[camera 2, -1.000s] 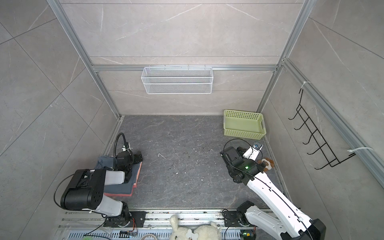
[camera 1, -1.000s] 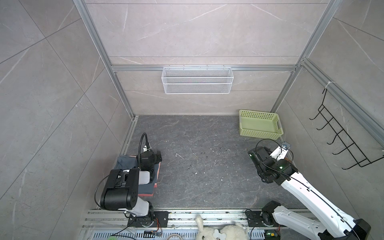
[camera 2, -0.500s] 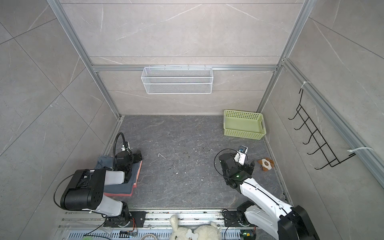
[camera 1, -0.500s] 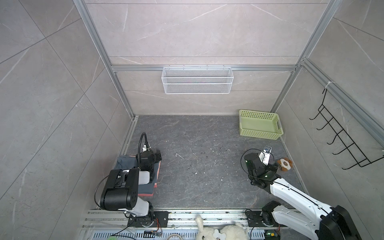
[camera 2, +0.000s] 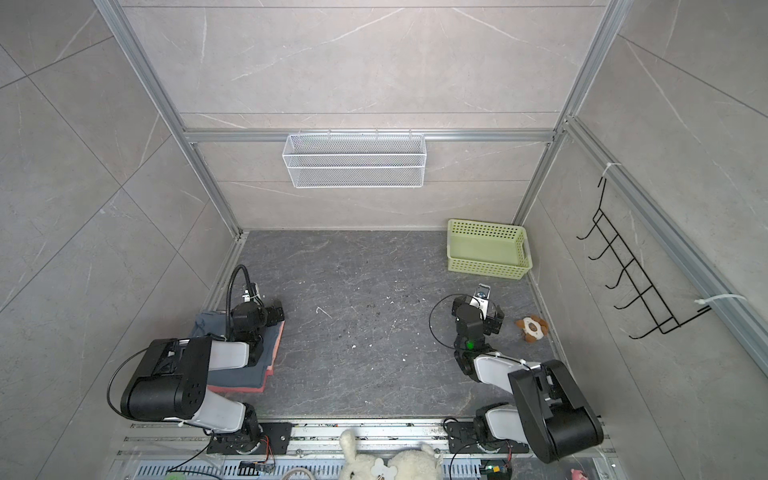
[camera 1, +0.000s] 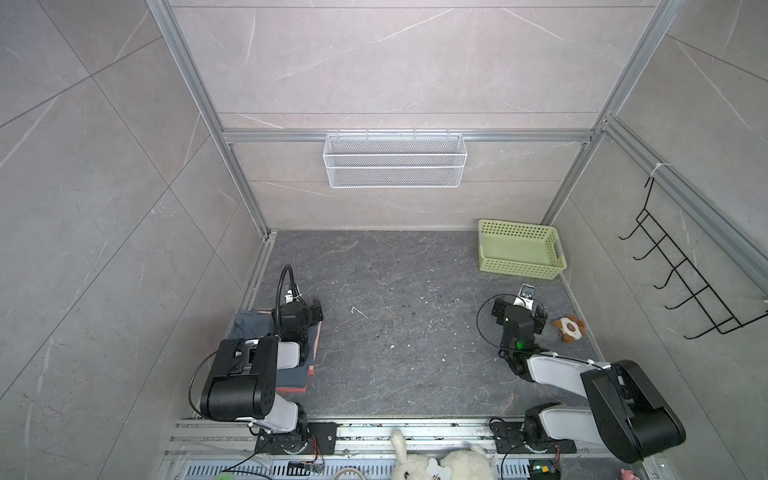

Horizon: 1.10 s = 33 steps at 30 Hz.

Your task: Fold and stack the t-shirts

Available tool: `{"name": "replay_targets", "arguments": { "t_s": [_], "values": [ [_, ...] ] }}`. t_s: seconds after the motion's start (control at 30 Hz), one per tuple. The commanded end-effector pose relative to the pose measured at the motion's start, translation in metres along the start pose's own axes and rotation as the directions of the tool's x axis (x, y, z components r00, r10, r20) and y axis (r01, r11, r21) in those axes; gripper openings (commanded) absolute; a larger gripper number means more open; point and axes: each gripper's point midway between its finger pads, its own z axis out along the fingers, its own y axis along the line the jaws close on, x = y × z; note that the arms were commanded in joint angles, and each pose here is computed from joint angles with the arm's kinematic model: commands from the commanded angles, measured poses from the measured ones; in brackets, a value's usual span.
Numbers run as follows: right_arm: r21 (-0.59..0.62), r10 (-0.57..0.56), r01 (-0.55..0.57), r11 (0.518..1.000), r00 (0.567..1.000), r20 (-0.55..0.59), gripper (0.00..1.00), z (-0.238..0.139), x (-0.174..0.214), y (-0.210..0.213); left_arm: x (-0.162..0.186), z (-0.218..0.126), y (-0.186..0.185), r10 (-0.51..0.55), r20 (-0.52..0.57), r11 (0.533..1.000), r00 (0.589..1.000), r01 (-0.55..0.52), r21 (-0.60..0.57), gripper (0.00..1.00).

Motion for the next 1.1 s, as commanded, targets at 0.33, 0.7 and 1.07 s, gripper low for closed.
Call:
{"name": "replay_targets", "arguments": {
  "t_s": [0.33,0.7,1.07],
  "values": [
    [-0.341,-0.078,0.059,0.938,0.996,-0.044,0.99,0.018,0.012,0.06,-0.02,-0.001,0.003,-0.009,0.071,1.0,0.997,0.01,-0.01,1.0],
    [-0.342,-0.071,0.053,0.938,0.997,-0.04,0.99,0.02,0.011,0.059,-0.02,0.0,0.003,-0.008,0.067,1.0,0.998,0.009,-0.01,1.0],
    [-0.339,-0.072,0.056,0.939,0.997,-0.033,0.99,0.02,0.01,0.058,-0.02,0.0,0.003,-0.011,0.068,1.0,0.998,0.012,-0.008,1.0]
  ]
}}
